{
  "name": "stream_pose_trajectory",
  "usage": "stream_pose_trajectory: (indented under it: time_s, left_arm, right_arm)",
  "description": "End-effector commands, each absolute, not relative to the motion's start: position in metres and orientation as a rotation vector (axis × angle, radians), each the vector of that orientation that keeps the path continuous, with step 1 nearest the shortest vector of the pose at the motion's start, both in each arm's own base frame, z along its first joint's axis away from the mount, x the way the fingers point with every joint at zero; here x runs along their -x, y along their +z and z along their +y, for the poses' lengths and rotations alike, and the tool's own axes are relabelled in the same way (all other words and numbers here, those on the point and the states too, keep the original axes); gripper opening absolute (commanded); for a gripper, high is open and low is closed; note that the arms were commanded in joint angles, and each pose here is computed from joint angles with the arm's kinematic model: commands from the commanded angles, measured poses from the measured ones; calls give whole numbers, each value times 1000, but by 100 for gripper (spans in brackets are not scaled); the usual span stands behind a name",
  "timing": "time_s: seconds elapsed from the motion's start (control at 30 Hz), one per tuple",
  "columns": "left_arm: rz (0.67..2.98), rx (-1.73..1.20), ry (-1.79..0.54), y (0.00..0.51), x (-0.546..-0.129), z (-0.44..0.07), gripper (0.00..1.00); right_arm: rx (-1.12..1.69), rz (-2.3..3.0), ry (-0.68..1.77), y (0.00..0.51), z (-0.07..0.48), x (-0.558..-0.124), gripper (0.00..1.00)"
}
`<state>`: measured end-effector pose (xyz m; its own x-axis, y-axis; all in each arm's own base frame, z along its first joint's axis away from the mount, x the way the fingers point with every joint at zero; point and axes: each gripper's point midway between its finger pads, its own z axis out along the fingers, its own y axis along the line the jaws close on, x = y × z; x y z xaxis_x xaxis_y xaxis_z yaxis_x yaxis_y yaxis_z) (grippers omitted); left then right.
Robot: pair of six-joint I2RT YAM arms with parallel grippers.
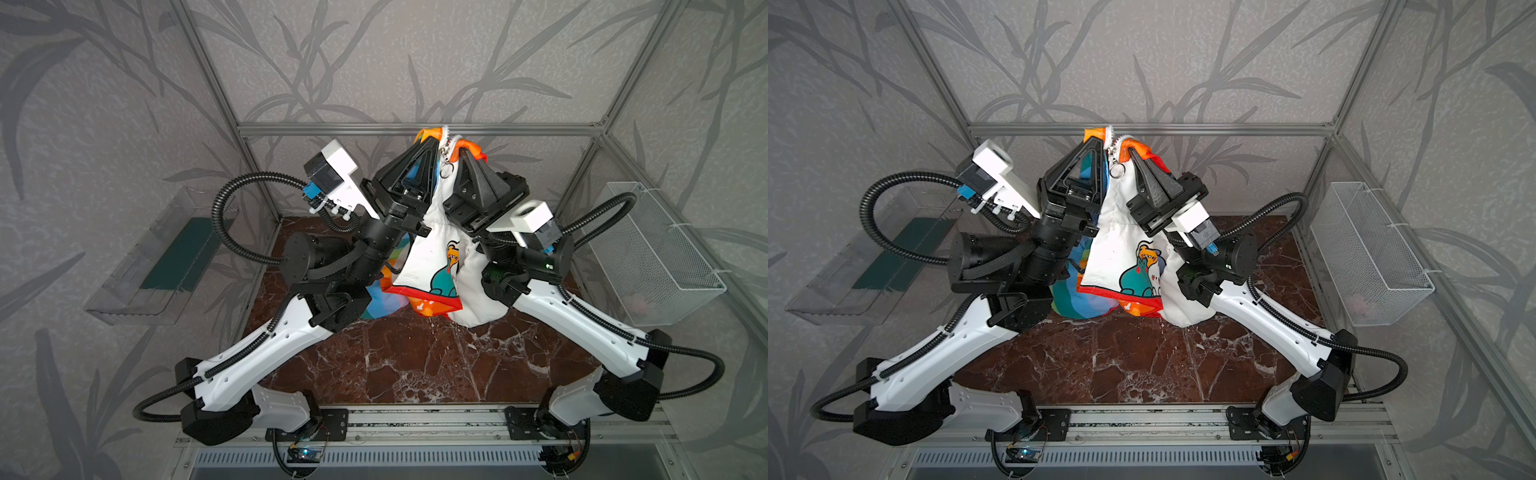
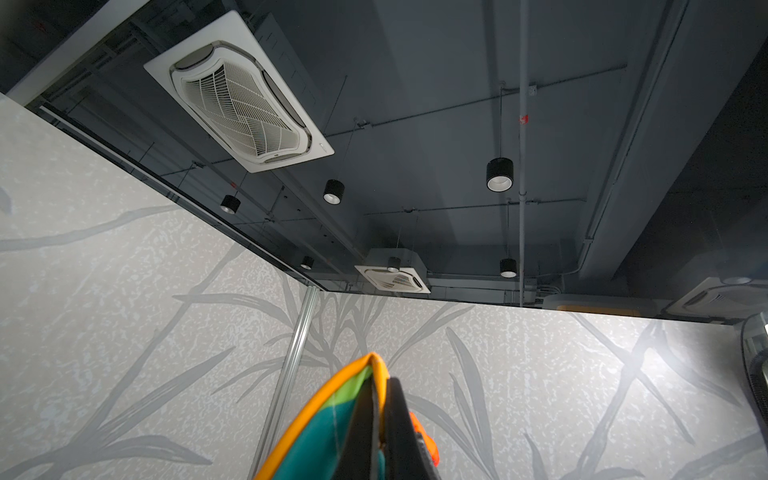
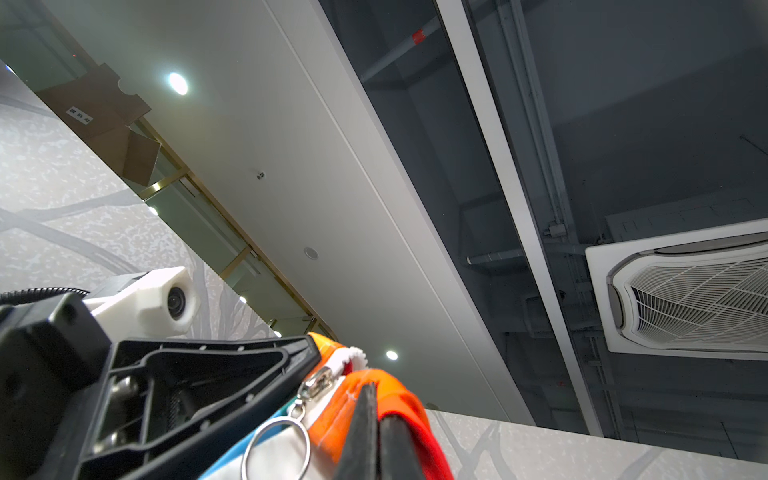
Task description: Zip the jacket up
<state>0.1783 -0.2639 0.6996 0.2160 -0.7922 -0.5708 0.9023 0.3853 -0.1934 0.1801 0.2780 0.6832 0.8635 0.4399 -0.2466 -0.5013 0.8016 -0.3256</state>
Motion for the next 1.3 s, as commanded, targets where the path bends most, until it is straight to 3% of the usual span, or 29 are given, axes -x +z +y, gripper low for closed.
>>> stream_pose_trajectory:
  time_s: [0.0, 1.27]
  left_arm:
    - [606, -184, -1212, 710, -167, -251, 0]
    - [536, -166, -1178, 701, -171, -270, 0]
  right_arm:
    - [305, 89, 515, 702, 255, -166, 0]
    - [174, 36, 598, 708, 254, -161, 0]
